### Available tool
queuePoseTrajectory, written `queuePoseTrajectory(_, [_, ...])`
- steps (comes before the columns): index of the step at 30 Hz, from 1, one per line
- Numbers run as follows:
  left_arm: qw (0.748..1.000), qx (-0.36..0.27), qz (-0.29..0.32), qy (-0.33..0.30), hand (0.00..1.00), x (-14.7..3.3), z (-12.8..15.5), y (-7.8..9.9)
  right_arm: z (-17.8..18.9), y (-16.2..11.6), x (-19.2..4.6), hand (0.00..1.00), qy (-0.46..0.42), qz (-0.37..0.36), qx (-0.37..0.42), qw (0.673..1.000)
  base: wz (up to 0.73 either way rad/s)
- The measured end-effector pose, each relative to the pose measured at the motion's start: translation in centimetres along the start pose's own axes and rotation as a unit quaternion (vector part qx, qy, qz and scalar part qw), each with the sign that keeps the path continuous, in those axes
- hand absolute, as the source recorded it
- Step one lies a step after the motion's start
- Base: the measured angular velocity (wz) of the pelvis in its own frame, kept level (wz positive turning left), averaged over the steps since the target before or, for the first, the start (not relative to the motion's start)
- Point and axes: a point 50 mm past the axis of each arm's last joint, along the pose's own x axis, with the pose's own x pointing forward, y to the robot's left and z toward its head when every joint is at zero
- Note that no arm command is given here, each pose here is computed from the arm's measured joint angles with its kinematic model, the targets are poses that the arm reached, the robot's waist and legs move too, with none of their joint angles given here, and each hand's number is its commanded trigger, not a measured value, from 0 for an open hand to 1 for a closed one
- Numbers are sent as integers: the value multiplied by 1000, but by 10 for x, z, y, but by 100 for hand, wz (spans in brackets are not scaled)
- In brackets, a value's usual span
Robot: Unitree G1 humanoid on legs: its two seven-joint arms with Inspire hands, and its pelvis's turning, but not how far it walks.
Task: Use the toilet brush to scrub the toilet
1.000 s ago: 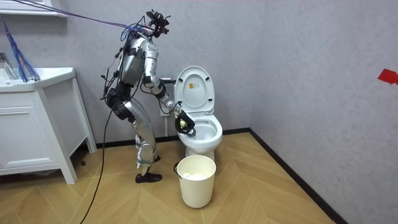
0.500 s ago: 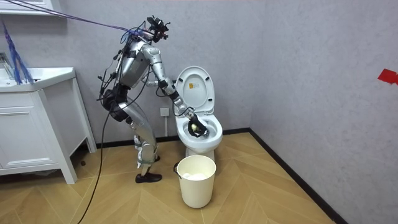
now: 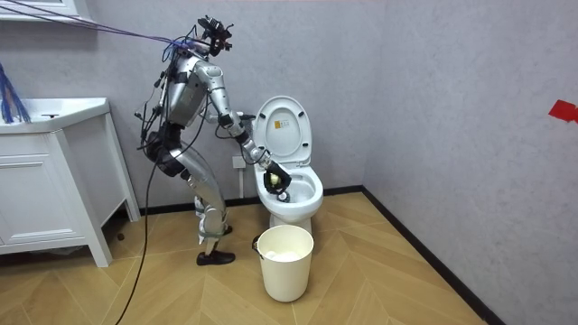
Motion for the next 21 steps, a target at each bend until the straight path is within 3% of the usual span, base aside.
queuePoseTrajectory(4, [1000,-24,-17,-2,0,-19,4,-6,17,14,-24,100,-32,15,38,999,-18])
queuePoseTrajectory(8, [999,-37,-11,-3,0,-26,4,-2,18,12,-25,100,-33,23,54,998,-6])
queuePoseTrajectory(12, [999,-31,22,-6,0,-19,0,5,-4,1,-2,100,2,29,60,998,3])
queuePoseTrajectory(18, [998,-12,55,-6,0,3,-7,14,-31,-28,23,100,70,3,212,975,16])
queuePoseTrajectory(21, [998,14,62,-3,0,12,-11,16,-35,-44,28,100,74,-29,225,971,4])
